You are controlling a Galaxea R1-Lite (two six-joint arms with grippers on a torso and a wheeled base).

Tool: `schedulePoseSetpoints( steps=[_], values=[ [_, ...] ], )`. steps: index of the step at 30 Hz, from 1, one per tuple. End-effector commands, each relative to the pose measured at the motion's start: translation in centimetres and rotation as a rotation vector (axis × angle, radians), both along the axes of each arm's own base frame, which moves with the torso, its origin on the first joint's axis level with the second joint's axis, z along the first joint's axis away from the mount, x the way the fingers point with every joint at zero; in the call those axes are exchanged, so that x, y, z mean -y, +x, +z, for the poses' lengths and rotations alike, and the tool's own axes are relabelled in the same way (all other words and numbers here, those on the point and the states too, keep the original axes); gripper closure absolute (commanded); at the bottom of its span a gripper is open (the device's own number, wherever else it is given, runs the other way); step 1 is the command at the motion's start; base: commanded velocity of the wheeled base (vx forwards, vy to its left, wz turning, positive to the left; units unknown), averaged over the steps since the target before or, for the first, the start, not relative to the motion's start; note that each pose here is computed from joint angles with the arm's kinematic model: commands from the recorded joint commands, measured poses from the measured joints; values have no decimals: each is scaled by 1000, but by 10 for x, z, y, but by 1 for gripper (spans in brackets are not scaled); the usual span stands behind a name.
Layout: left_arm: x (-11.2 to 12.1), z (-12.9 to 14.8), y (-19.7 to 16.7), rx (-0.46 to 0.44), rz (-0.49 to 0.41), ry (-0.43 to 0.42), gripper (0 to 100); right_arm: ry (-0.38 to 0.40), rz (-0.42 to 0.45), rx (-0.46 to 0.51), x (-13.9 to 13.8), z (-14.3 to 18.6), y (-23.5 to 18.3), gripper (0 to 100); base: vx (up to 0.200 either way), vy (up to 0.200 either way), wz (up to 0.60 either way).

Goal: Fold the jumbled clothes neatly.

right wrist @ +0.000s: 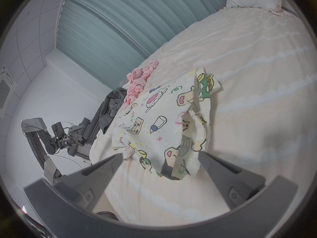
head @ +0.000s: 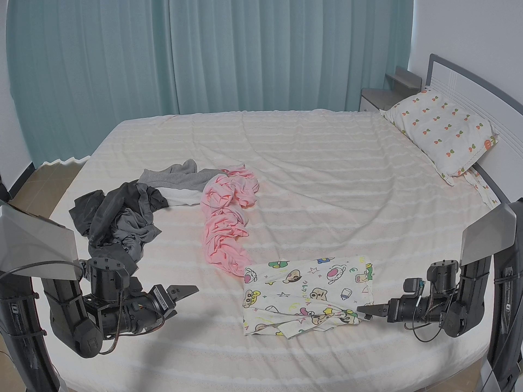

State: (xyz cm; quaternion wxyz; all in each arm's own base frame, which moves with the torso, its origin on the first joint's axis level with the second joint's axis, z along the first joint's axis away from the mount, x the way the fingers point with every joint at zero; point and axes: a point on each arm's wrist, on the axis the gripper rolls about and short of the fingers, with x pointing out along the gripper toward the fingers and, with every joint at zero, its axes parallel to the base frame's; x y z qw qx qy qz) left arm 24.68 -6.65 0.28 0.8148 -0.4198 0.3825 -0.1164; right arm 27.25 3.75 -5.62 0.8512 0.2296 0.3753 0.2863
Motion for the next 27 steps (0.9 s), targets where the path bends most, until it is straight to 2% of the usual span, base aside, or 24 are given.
schedulePoseSetpoints(
  steps=[1, 7, 9, 13, 16, 21, 27],
  values=[
    [0, -1, 0, -2, 0, 0, 0, 0, -5, 10, 1, 0, 2, 0, 0, 0, 0],
    [10, -3, 3, 4, -30, 5, 0, 0, -27, 38, 6, 5, 7, 0, 0, 0, 0],
    [35, -9, 8, 36, -38, 62, 0, -20, -57, 49, 8, 1, 13, 0, 0, 0, 0],
    [61, -21, 18, 72, -36, 119, 0, -43, -80, 37, 7, -5, 14, 0, 0, 0, 0],
    [67, -27, 22, 97, -84, 148, 0, -43, -72, 31, 5, -6, 13, 0, 0, 0, 0],
    [82, -42, 29, 163, -218, 262, 0, -42, -61, 35, 1, -6, 14, 0, 0, 0, 0],
    [96, -48, 47, 145, -266, 326, 0, -59, -74, 61, -2, -11, 15, 0, 0, 0, 0]
  ],
)
